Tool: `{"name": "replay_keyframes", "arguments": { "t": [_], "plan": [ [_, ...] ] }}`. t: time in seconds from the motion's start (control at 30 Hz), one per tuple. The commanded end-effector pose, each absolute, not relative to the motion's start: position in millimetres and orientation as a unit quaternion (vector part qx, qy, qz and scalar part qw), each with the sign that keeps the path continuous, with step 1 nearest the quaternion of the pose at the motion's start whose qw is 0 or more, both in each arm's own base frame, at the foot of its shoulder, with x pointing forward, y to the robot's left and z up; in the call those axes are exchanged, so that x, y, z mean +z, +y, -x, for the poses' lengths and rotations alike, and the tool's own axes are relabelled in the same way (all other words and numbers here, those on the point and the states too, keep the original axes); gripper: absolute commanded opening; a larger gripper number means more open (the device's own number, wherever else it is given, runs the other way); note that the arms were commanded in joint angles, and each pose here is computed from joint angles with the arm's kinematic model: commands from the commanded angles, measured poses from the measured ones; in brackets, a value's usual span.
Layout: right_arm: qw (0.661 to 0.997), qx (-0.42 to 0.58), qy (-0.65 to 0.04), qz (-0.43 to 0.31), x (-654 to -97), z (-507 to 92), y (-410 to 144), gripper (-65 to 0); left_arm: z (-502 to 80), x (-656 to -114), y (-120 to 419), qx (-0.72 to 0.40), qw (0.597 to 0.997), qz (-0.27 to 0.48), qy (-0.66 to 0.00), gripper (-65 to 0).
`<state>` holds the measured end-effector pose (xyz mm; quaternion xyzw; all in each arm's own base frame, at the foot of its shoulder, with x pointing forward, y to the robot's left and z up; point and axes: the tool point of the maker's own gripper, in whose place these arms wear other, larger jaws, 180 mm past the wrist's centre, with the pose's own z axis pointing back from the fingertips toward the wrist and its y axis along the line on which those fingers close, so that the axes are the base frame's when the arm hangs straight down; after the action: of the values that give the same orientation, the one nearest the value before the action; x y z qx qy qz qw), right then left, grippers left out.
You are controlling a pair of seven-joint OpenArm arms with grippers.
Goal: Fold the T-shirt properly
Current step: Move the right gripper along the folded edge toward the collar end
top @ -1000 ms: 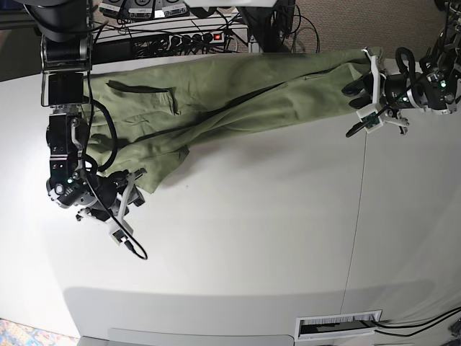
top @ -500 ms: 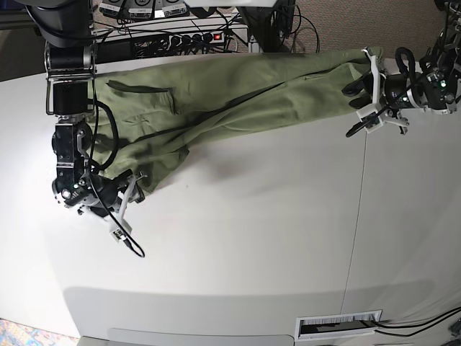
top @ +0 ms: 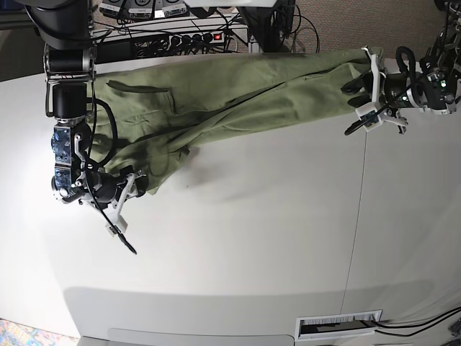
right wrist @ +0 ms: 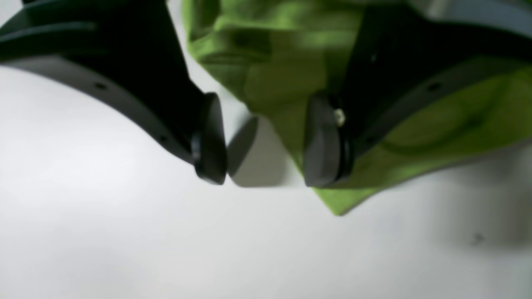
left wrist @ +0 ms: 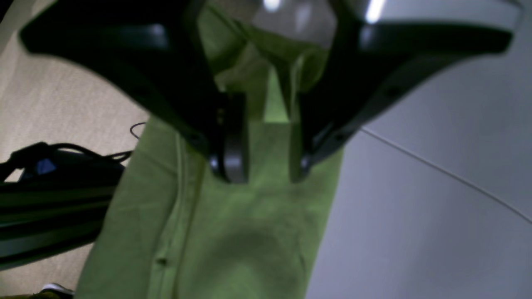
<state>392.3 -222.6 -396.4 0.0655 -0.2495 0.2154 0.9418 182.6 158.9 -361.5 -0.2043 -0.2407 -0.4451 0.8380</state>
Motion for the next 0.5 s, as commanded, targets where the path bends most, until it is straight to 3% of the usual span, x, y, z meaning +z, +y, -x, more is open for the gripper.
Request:
{"name": "replay_keyframes", "arguments": {
  "t": [0.0, 0.13, 0.3, 0.47],
  "plan": [
    [0.945, 0.215, -0.240, -0.064, -391, -392, -228, -34.1, -188, -353, 160, -0.448, 0.833, 0.204, -0.254, -46.5],
    [0.948, 0.206, -0.221, -0.095, -393, -384, -219, -41.6, -188, -353, 160, -0.448, 0.833, 0.204, -0.254, -46.5],
    [0.951, 0.206, -0.211, -0.095, -394, -381, -220, -45.3, -188, -353, 160, -0.448, 0.833, 0.204, -0.254, -46.5],
    [0.954, 0.206, -0.190, -0.103, -396, -373, -219, -54.8, -188, -353, 160, -0.448, 0.833, 0.204, -0.254, -46.5]
  ]
}}
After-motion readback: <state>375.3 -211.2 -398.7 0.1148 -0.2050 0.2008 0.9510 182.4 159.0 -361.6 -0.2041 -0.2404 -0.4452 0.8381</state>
